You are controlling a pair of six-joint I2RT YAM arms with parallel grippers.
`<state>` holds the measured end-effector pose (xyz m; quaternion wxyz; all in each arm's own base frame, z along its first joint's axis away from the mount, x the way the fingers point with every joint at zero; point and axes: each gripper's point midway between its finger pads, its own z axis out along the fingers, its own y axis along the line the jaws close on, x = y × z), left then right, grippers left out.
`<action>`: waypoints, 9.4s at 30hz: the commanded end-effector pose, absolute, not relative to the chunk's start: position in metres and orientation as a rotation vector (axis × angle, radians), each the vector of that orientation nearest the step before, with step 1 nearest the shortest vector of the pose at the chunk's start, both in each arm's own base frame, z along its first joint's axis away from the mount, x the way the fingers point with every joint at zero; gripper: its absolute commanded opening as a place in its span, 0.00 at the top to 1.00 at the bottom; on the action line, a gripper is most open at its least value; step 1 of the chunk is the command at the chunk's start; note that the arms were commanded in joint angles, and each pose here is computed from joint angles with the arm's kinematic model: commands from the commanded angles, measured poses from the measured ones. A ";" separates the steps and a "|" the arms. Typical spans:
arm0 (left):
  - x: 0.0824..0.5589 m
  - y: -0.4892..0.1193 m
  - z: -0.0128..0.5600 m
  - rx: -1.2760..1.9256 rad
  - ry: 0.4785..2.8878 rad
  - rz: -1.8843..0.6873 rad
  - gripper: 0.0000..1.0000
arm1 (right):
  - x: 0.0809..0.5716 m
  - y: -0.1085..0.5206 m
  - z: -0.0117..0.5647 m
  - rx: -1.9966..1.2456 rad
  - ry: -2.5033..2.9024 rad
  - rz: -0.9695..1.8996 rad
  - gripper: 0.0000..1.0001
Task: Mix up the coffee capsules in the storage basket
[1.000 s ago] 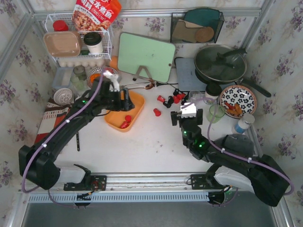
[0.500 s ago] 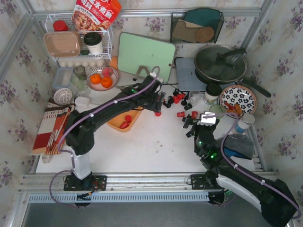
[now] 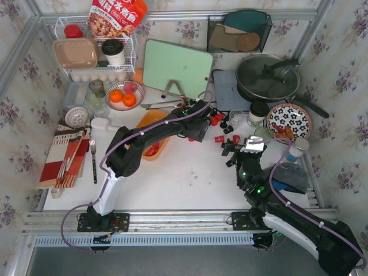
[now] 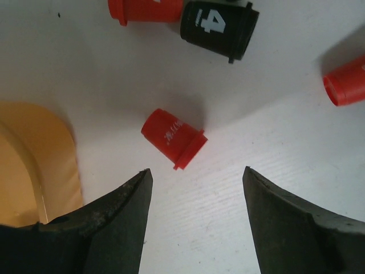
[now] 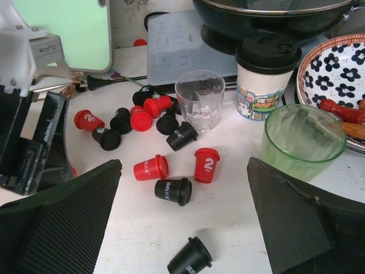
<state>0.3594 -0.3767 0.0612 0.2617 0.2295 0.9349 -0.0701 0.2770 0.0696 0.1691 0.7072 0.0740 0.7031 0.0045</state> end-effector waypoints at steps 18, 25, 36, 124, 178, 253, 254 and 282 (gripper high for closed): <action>0.391 -0.371 0.034 0.494 2.514 -0.025 0.33 | 0.282 0.082 0.166 0.124 1.594 0.037 0.00; 0.386 -0.374 0.026 0.524 2.535 -0.059 0.62 | 0.282 0.082 0.165 0.122 1.595 0.037 0.00; 0.389 -0.379 0.073 0.508 2.461 -0.137 0.65 | 0.283 0.083 0.163 0.119 1.600 0.034 0.00; 0.391 -0.230 0.117 0.305 2.430 0.023 0.77 | 0.287 0.090 0.153 0.096 1.640 0.041 0.00; 0.310 -0.205 0.151 0.169 2.126 -0.440 0.42 | 0.262 0.067 0.044 0.724 2.115 -0.274 0.26; 0.292 -0.156 0.157 0.109 1.999 -0.287 0.41 | 0.338 0.432 0.123 -0.295 2.028 0.491 0.46; 0.292 -0.156 0.157 0.108 1.997 -0.288 0.41 | 0.337 0.433 0.123 -0.301 2.027 0.493 0.43; 0.291 -0.154 0.157 0.099 1.996 -0.287 0.41 | 0.340 0.227 0.103 0.174 2.113 0.044 0.36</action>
